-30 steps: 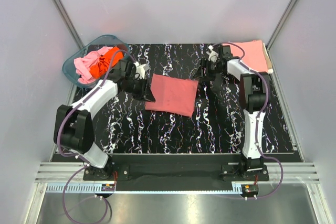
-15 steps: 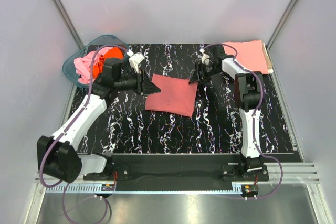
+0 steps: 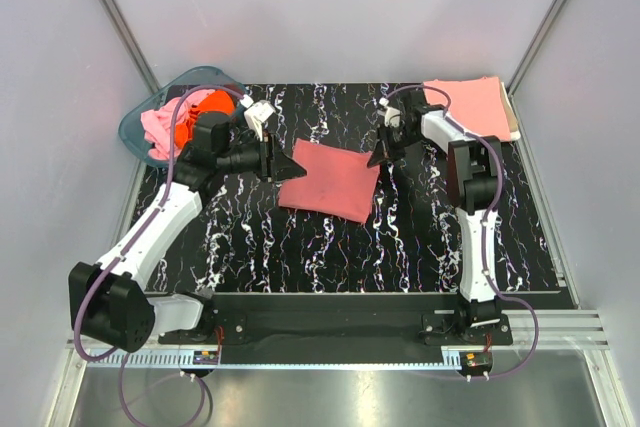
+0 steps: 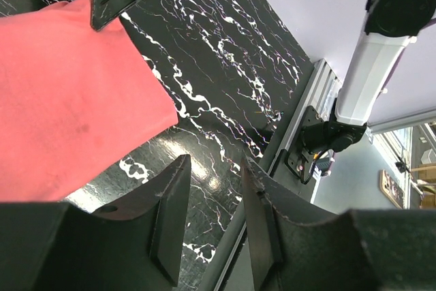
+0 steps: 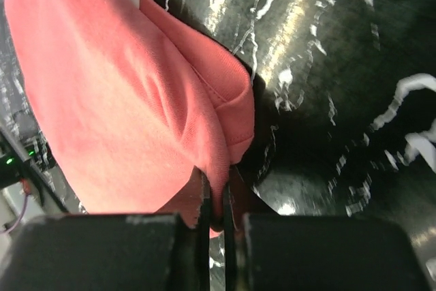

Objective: Fold and stack the t-shirts
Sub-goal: Neatly place the folded tshirt to the corner

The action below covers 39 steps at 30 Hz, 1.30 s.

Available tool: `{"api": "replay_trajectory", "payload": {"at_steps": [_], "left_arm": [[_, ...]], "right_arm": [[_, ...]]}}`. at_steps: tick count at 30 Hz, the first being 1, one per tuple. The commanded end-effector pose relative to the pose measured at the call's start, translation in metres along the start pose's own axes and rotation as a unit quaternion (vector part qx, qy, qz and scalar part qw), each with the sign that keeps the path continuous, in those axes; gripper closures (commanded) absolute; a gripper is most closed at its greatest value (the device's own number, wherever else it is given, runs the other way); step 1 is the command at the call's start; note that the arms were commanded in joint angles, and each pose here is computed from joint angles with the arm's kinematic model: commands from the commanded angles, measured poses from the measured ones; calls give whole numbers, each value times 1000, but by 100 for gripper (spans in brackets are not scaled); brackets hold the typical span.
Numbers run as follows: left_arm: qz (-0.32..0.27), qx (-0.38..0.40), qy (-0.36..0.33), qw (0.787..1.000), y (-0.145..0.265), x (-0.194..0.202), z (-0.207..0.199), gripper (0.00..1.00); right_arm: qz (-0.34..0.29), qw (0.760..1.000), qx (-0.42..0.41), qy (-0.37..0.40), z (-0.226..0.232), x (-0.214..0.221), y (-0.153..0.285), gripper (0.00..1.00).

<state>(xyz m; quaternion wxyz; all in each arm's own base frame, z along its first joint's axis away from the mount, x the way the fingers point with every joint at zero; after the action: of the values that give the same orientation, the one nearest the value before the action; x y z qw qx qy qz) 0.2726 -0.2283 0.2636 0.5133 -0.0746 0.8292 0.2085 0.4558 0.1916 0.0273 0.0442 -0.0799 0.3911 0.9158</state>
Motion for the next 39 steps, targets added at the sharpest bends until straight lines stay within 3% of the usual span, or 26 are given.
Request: {"api": "replay_trajectory", "payload": {"at_steps": [1, 10, 17, 30, 39], "left_arm": [[-24, 12, -28, 999, 4, -12, -7, 60], [-22, 9, -20, 1000, 3, -10, -5, 59], [-16, 10, -11, 1000, 1, -6, -3, 58], [-7, 18, 7, 1000, -4, 1, 1, 58], [-4, 22, 14, 1000, -7, 4, 2, 57]], "right_arm": [[-85, 994, 32, 54, 37, -31, 48, 100], [-181, 967, 132, 120, 63, -43, 130, 100], [-232, 930, 221, 180, 74, -49, 195, 100], [-239, 868, 352, 257, 60, -62, 281, 100], [-274, 840, 381, 273, 51, -94, 326, 100]]}}
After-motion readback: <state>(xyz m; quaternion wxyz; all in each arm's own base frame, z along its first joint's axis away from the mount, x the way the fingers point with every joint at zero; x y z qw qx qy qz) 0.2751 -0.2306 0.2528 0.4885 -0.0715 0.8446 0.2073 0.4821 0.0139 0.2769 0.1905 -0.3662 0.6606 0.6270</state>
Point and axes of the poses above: each gripper's point midway between its finger pads, its own y axis back along the fingers, its own z axis along the line the jaws close on, x = y × z, the point moved 1 cm from there along y, back along the fingers, and after that the axes turned 15 degrees about -y, right-handed, at the moved point
